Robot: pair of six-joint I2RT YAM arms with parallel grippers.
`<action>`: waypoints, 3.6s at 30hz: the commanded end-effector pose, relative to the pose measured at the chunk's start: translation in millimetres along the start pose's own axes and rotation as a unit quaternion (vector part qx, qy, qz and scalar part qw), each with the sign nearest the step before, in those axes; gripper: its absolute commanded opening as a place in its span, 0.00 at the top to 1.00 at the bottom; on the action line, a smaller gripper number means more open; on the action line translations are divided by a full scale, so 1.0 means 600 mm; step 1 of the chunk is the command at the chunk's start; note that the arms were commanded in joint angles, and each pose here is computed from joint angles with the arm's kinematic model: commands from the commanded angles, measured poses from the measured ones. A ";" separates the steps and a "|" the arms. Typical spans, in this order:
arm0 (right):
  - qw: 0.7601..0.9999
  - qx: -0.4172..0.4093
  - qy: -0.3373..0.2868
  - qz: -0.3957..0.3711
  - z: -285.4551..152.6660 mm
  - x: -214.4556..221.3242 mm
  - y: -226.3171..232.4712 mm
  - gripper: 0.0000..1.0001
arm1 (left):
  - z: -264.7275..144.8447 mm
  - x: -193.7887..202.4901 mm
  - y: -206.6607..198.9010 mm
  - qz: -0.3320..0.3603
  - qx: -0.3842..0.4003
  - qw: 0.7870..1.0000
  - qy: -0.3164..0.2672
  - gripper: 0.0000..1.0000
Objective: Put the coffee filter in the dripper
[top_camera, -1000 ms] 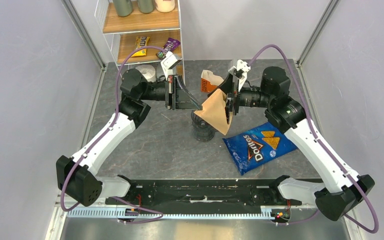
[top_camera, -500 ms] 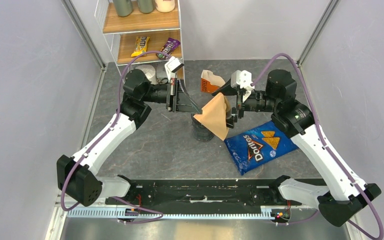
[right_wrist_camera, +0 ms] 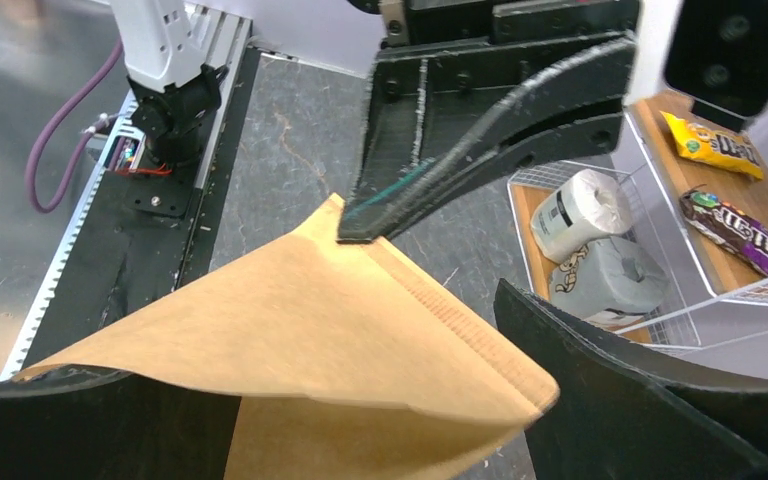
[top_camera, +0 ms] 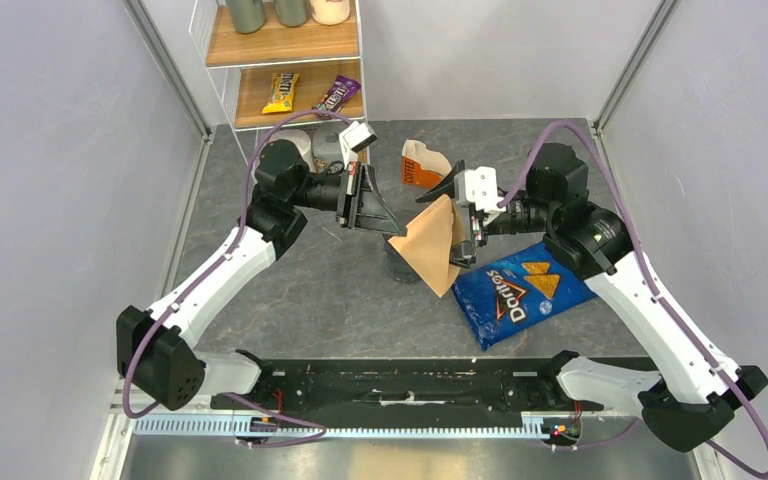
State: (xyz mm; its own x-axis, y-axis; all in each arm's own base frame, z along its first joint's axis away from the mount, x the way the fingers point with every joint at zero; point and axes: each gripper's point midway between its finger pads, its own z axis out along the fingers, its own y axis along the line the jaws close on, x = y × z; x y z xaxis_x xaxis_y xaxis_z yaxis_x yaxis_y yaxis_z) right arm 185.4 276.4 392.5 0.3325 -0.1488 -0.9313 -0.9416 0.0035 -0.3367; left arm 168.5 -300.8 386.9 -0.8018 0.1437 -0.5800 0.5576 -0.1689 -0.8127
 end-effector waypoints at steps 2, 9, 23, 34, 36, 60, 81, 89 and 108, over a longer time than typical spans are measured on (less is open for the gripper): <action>0.999 -0.015 0.001 -0.033 -0.008 -0.024 0.016 0.08 | 0.002 0.006 -0.005 -0.021 0.010 1.000 0.020 0.98; 0.999 -0.023 0.006 -0.034 -0.010 -0.022 0.025 0.26 | 0.006 0.009 -0.002 -0.030 0.015 0.999 0.033 0.98; 0.998 -0.021 0.022 -0.063 -0.019 -0.011 0.030 0.09 | 0.006 0.027 -0.012 -0.023 0.036 0.997 0.065 0.98; 0.995 -0.006 0.011 -0.097 -0.029 -0.019 0.032 0.18 | 0.008 0.042 -0.020 -0.008 0.053 0.995 0.088 0.98; 0.995 -0.012 0.006 -0.098 -0.030 -0.023 0.037 0.22 | 0.011 0.044 -0.021 -0.008 0.056 0.994 0.092 0.98; 0.991 -0.044 -0.003 -0.123 -0.039 -0.039 0.063 0.52 | 0.029 0.054 -0.027 -0.004 0.071 0.991 0.111 0.98; 0.989 -0.058 0.009 -0.134 -0.045 -0.031 0.076 0.79 | 0.022 0.067 -0.035 -0.005 0.068 0.991 0.115 0.64; 0.990 -0.056 0.011 -0.128 -0.045 -0.031 0.076 0.81 | 0.021 0.077 -0.019 -0.016 0.060 0.991 0.115 0.58; 0.989 -0.050 0.020 -0.139 -0.051 -0.021 0.079 0.28 | 0.018 0.082 -0.019 0.031 0.069 0.990 0.121 0.98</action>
State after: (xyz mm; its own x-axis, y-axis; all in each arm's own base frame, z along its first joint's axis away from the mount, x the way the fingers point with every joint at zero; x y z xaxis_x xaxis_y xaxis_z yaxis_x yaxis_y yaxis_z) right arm 142.1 252.1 378.8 0.5246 -0.2006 -0.8274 -0.8511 -0.1466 -0.5041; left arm 130.8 -309.3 359.6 -0.7576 0.3640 -0.5418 0.4814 -0.2490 -0.8404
